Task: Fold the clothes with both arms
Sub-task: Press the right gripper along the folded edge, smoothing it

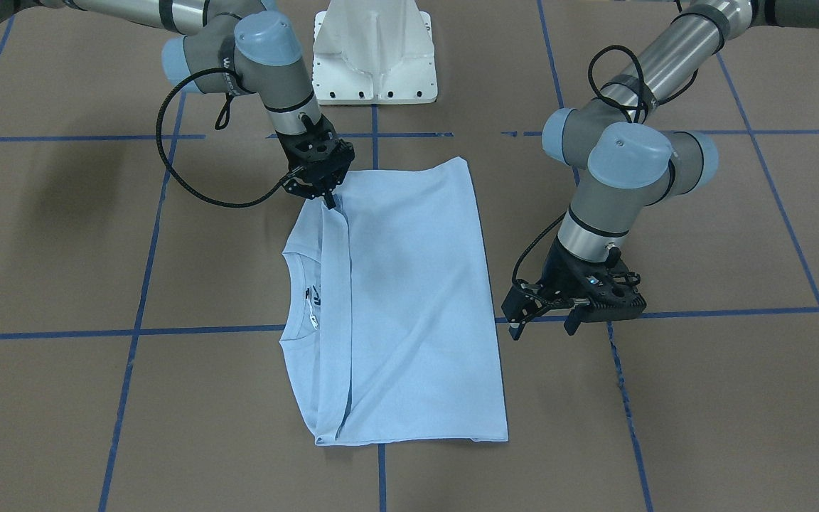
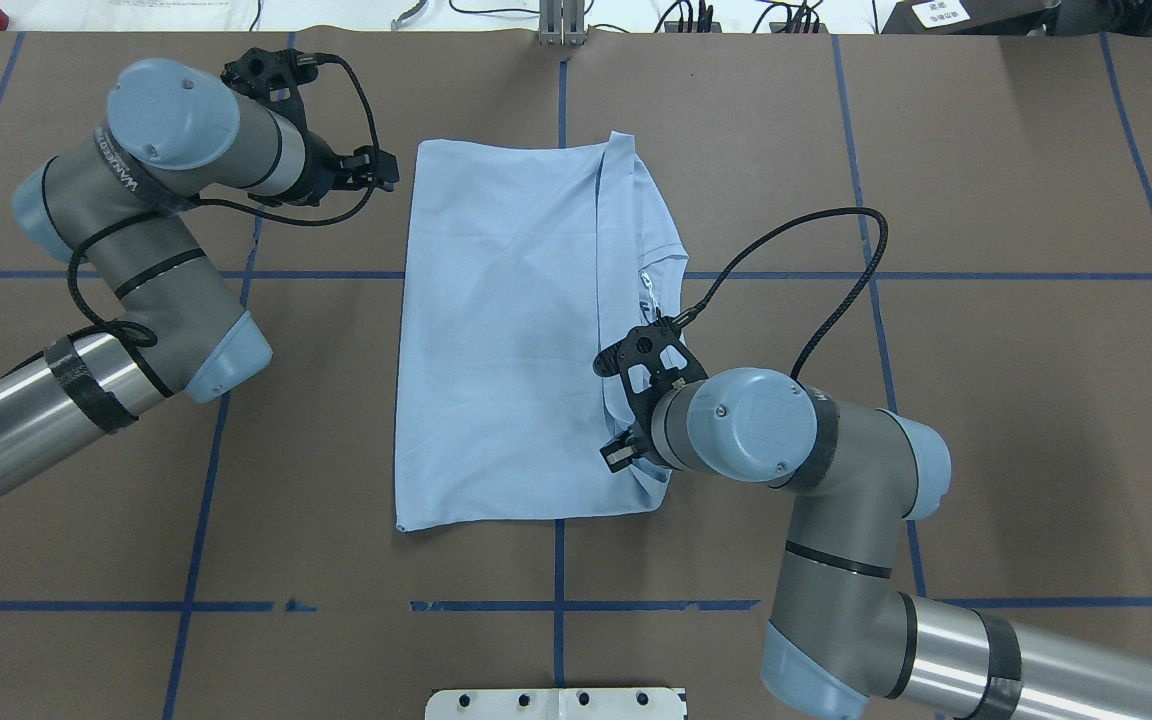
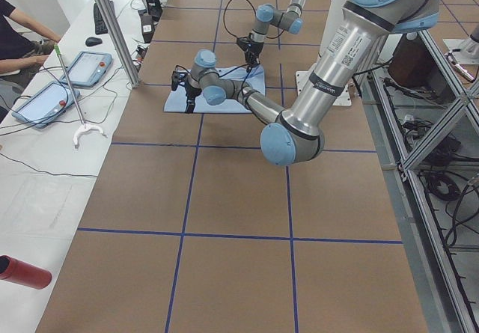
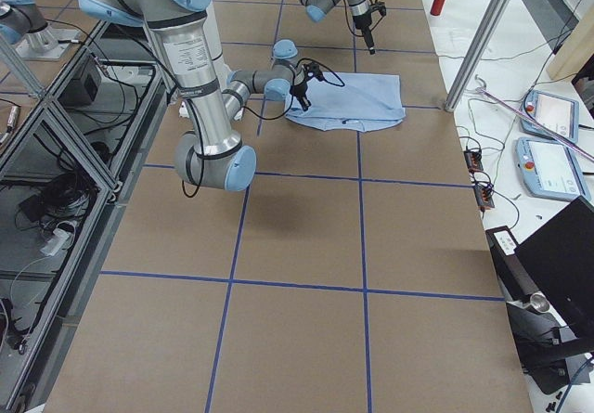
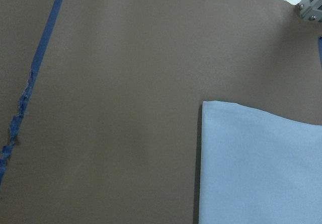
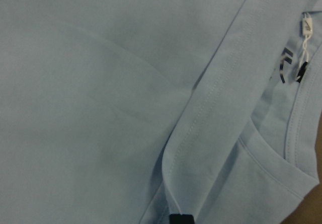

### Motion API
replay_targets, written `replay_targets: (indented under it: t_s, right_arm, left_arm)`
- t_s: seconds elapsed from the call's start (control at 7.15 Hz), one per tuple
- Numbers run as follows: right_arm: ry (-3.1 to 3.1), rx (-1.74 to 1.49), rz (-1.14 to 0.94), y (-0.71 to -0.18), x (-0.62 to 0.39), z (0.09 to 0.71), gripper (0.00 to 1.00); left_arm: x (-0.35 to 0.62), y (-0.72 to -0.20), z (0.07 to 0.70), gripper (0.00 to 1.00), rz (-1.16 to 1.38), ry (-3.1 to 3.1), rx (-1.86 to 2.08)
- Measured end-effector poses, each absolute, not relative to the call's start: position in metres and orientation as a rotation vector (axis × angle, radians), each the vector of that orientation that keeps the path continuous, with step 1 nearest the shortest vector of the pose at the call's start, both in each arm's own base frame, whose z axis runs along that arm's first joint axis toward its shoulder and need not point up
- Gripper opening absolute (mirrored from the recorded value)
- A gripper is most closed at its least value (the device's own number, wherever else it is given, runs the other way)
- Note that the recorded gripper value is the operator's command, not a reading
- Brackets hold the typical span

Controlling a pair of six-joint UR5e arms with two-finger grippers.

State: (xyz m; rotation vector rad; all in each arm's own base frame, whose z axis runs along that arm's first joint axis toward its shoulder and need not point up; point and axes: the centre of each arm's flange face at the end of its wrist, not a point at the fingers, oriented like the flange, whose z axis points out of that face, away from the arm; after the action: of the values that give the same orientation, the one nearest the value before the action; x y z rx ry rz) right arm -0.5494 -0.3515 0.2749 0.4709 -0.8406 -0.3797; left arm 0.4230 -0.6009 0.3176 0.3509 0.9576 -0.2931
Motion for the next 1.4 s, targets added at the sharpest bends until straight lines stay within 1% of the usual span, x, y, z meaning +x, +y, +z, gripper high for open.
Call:
replay_targets:
  t_s: [0.28, 0.42, 0.56, 0.98, 1.12, 1.26, 1.4]
  right_arm:
    - [-0.843, 0.430, -0.328, -0.343, -0.525, 0.295, 0.00]
    - [-0.856, 0.389, -0.286, -0.336, -0.514, 0.302, 0.79]
    - [-0.861, 0.356, -0.251, -0.332, -0.507, 0.310, 1.00]
    - [-0.872, 0.335, -0.222, -0.329, -0.507, 0.309, 1.00]
    - [-0.879, 0.340, -0.220, -0.330, -0.507, 0.304, 0.97]
    - [-0.891, 0.348, -0.218, -0.332, -0.510, 0.295, 0.86]
    - [-0.903, 0.355, -0.219, -0.334, -0.517, 0.285, 0.64]
  left_arm:
    - [0.424, -0.601, 0.318, 1.00, -0.293, 0.957, 0.351]
    - [0.424, -0.601, 0.321, 1.00, -0.294, 0.954, 0.348]
    - [0.425, -0.602, 0.325, 1.00, -0.295, 0.950, 0.345]
    - [0.426, -0.604, 0.326, 1.00, -0.295, 0.948, 0.344]
    - [0.426, -0.604, 0.326, 1.00, -0.295, 0.950, 0.345]
    - [0.426, -0.604, 0.325, 1.00, -0.295, 0.950, 0.345]
    - [0.426, -0.604, 0.325, 1.00, -0.295, 0.950, 0.345]
